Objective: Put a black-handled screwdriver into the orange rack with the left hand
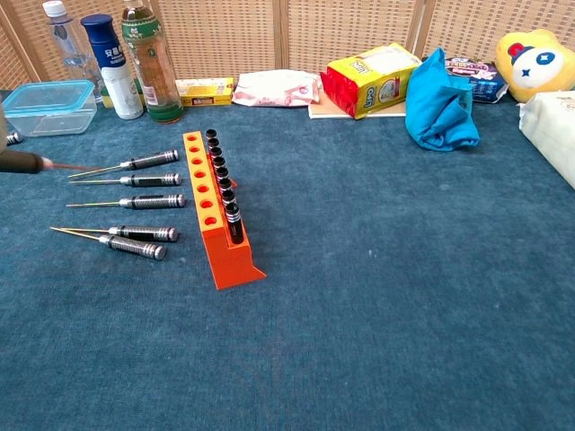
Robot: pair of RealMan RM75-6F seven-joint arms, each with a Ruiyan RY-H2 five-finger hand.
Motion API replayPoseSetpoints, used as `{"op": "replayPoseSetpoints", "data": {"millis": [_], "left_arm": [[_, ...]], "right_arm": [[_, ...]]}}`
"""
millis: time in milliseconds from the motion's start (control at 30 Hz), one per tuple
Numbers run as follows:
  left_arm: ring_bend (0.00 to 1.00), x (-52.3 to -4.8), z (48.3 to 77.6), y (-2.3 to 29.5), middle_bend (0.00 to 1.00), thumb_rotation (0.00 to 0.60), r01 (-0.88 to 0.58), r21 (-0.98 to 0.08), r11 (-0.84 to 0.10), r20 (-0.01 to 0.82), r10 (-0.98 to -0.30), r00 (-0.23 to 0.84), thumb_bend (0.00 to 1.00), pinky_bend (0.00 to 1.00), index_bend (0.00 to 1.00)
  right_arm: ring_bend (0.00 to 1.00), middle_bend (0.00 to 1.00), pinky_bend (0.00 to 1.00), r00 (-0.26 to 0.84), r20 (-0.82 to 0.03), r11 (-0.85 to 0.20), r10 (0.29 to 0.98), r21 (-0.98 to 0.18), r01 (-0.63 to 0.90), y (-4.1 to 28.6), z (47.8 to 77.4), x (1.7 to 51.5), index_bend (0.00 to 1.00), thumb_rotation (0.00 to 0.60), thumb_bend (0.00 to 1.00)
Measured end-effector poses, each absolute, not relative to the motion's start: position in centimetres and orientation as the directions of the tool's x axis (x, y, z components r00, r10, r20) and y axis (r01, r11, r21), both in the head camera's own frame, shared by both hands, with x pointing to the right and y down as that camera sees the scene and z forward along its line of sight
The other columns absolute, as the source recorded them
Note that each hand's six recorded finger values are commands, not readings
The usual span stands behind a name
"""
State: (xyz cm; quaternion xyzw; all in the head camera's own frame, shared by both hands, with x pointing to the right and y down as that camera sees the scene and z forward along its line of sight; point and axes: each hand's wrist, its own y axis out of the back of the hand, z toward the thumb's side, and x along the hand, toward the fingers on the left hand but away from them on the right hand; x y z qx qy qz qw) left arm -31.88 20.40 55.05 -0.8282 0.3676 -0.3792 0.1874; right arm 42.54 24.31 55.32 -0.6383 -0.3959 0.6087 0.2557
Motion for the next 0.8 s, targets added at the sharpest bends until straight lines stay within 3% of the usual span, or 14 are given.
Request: {"op": "replayPoseSetpoints", "data": {"millis": [400,800], "left_arm": [[1.0,-29.2,54.7,18.1,1.0,0.6,-0.613,-0.195,-0.766,0.534,-0.607,0.588,0.41,1.0,0.65],[1.0,-27.7,53.1,16.9,1.0,0.6,-0.606,-0.09,-0.79,0.569,-0.54,0.62,0.41,1.0,0.65]], "right_arm": [[0.12,0.06,0.14,-0.054,-0.579,-0.56,0.814,-0.805,0.194,24.3,55.5,42.5,0.13,0.6,0.12],[0.12,0.06,0.14,-0.054,-0.577,-0.558,0.815,-0.806,0.195,24.2,55.5,42.5,0.13,0.6,0.12]]}}
